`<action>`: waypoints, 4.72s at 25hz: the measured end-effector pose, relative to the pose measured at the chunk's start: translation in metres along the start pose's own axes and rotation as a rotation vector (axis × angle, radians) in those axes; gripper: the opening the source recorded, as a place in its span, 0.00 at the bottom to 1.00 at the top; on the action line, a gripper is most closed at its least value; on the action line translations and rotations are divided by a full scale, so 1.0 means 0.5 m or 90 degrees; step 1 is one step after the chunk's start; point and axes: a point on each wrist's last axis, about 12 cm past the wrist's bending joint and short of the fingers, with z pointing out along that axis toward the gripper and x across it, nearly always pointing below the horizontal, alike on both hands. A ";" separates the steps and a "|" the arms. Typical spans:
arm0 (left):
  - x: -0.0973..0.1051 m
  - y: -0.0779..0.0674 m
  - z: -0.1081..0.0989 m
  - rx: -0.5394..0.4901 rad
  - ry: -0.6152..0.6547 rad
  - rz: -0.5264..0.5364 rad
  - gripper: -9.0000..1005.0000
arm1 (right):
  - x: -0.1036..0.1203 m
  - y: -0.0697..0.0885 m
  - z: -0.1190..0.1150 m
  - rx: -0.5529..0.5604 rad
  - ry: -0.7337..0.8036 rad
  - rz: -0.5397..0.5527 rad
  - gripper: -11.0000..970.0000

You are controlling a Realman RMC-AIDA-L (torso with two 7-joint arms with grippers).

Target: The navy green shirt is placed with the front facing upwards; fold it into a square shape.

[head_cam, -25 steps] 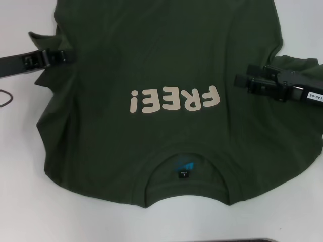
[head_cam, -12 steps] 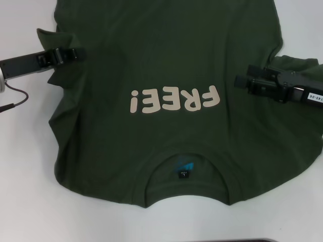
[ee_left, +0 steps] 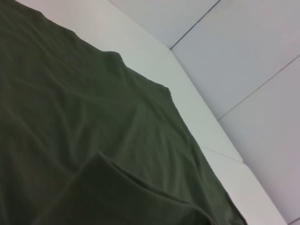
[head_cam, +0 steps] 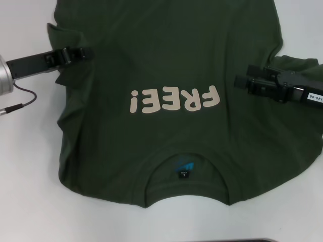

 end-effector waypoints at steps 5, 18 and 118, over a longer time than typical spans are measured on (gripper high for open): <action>0.006 -0.006 0.019 0.019 0.007 -0.006 0.02 | -0.001 0.000 0.001 0.000 0.000 -0.001 0.94; 0.000 -0.005 0.021 0.020 -0.020 -0.002 0.50 | -0.002 -0.001 0.001 0.001 -0.001 0.003 0.94; 0.106 -0.028 0.021 0.106 0.202 0.297 0.79 | -0.008 -0.005 -0.009 0.008 -0.014 0.018 0.94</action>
